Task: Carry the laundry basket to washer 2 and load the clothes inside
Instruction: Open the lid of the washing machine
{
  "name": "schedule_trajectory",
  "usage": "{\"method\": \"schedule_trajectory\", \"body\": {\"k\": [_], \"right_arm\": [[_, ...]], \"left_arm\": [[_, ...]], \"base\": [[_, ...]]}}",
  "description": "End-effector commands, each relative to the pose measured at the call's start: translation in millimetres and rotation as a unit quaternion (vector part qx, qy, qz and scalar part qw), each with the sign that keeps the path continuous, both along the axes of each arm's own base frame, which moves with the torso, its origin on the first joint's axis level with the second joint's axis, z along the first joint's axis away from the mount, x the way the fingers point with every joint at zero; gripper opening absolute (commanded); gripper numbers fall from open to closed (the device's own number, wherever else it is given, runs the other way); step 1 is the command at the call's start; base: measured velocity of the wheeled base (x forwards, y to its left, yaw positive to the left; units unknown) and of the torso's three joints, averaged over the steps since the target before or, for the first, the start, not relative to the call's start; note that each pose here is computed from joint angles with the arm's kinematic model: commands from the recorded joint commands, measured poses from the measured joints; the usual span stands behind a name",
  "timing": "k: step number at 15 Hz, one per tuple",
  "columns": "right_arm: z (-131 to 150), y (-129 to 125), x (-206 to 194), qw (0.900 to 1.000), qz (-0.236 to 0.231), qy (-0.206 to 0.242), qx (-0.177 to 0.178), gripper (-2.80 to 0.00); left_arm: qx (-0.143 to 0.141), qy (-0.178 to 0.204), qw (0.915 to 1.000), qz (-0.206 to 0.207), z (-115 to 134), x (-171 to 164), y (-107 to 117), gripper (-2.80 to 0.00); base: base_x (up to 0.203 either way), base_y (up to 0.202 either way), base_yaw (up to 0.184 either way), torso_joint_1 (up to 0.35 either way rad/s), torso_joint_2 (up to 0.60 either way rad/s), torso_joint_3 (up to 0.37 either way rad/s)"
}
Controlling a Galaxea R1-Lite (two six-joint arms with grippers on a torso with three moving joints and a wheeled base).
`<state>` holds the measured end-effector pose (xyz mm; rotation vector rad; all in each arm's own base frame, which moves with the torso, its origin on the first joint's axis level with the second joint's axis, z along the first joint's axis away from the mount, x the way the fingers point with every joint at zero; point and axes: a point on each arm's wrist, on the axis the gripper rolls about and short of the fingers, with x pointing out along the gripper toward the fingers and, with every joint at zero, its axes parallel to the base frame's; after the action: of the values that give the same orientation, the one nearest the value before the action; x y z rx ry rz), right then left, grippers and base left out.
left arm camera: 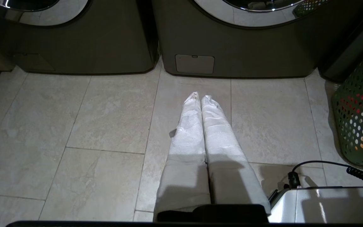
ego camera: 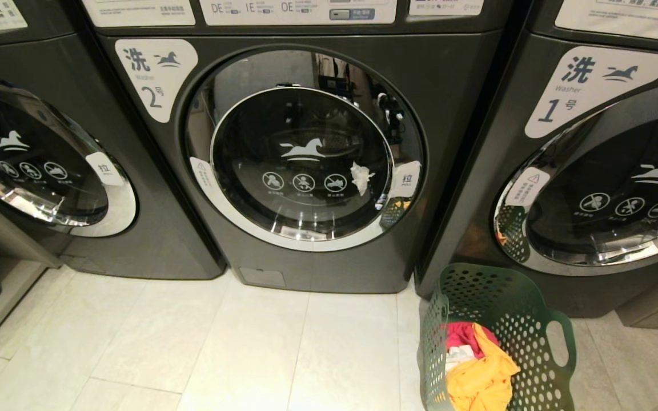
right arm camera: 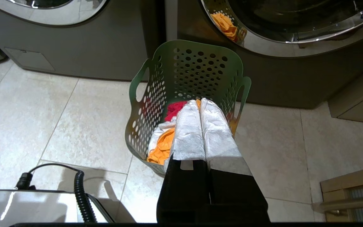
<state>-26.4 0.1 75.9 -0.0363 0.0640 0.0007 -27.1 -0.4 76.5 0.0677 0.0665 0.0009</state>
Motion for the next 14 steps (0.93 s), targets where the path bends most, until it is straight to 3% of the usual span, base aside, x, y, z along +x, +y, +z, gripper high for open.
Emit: {"method": "schedule_trajectory", "body": {"k": [1,14], "right_arm": [[0.1,0.0,0.1,1.0,0.0,0.001,-0.002,-2.8],[0.0,0.0,0.1,1.0,0.0,0.001,0.002,-2.8]], "left_arm": [[0.0,0.002,1.0,0.0,0.0,0.3,0.0,-2.8],[-0.003,0.002,1.0,0.001,-0.3,0.4,0.0,-2.8]], "base": [[0.0,0.0,0.0,-0.002,0.0,0.207],[0.0,0.0,0.0,0.001,0.0,0.181]]}}
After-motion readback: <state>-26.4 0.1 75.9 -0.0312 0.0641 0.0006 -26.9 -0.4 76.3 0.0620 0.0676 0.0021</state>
